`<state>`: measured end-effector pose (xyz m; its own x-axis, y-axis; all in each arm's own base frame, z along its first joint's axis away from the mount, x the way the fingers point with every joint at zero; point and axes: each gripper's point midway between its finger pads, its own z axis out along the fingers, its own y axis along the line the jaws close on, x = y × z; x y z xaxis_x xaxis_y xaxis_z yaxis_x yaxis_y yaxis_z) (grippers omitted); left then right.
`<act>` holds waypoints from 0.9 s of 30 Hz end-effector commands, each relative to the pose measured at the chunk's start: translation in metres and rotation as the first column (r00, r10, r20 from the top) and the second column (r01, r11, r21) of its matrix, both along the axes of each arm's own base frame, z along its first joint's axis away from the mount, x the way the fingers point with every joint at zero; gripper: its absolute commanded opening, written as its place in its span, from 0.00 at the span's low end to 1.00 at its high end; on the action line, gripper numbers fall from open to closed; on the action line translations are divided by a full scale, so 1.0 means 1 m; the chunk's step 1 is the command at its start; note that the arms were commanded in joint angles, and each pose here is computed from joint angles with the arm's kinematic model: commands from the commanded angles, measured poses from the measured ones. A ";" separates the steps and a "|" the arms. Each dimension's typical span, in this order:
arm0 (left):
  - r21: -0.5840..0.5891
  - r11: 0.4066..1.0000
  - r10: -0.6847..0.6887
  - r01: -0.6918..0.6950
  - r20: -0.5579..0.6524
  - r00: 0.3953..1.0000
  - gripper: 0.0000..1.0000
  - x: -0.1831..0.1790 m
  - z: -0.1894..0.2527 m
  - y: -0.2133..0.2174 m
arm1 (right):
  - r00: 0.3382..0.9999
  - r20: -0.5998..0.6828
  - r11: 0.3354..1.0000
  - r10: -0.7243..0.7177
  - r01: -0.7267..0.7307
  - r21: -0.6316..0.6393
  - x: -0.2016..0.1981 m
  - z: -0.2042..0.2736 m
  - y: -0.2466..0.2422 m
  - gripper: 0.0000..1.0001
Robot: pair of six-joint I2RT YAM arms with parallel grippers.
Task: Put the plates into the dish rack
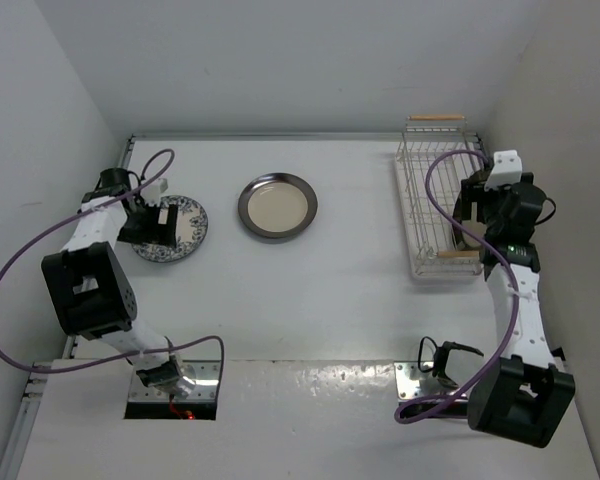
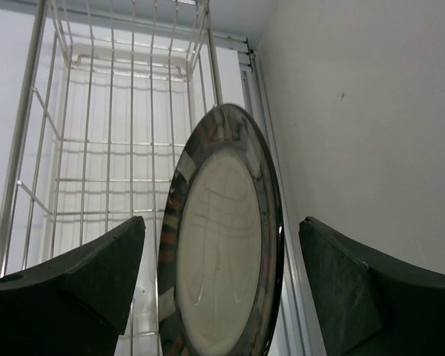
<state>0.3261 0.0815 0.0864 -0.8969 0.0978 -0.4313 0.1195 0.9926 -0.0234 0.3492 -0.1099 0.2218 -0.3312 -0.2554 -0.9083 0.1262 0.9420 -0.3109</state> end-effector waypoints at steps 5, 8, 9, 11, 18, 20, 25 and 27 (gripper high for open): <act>-0.098 0.993 0.071 -0.073 -0.019 0.997 1.00 0.006 -0.006 0.024 | 0.992 0.125 1.000 0.012 -0.011 -0.011 0.011 0.055 0.000 0.86; -0.111 0.985 0.129 -0.132 -0.034 0.991 1.00 0.010 -0.011 0.039 | 0.988 0.151 1.000 0.015 -0.015 -0.005 0.008 0.065 0.004 0.89; -0.118 0.981 0.150 -0.155 -0.043 0.988 1.00 0.011 -0.013 0.043 | 0.985 0.174 1.000 0.020 -0.020 -0.005 0.005 0.074 0.006 0.89; -0.129 0.973 0.183 -0.191 -0.068 0.981 1.00 0.015 -0.024 0.054 | 0.982 0.181 0.999 0.052 -0.052 -0.006 0.005 0.080 0.015 0.89; -0.175 0.938 0.279 -0.301 -0.138 0.950 0.89 0.031 -0.055 0.079 | 0.957 0.229 0.983 0.181 -0.182 -0.018 -0.009 0.105 0.057 0.89; -0.179 0.929 0.304 -0.325 -0.139 0.943 0.88 0.032 -0.055 0.085 | 0.949 0.218 0.973 0.227 -0.229 -0.019 -0.012 0.104 0.072 0.89; -0.214 0.919 0.298 -0.331 -0.174 0.939 0.79 0.031 -0.074 0.082 | 0.925 0.231 0.952 0.301 -0.304 -0.023 -0.024 0.110 0.101 0.89; -0.230 0.915 0.291 -0.330 -0.187 0.938 0.62 0.034 -0.082 0.082 | 0.917 0.234 0.944 0.324 -0.330 -0.015 -0.026 0.109 0.112 0.89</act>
<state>0.3546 0.1668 0.0185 -0.9179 -0.2768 -0.2843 -0.2182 0.9506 -0.2210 0.3279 -0.0139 0.3125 -0.0705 -0.3050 -0.9497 -0.0905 0.9501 -0.2984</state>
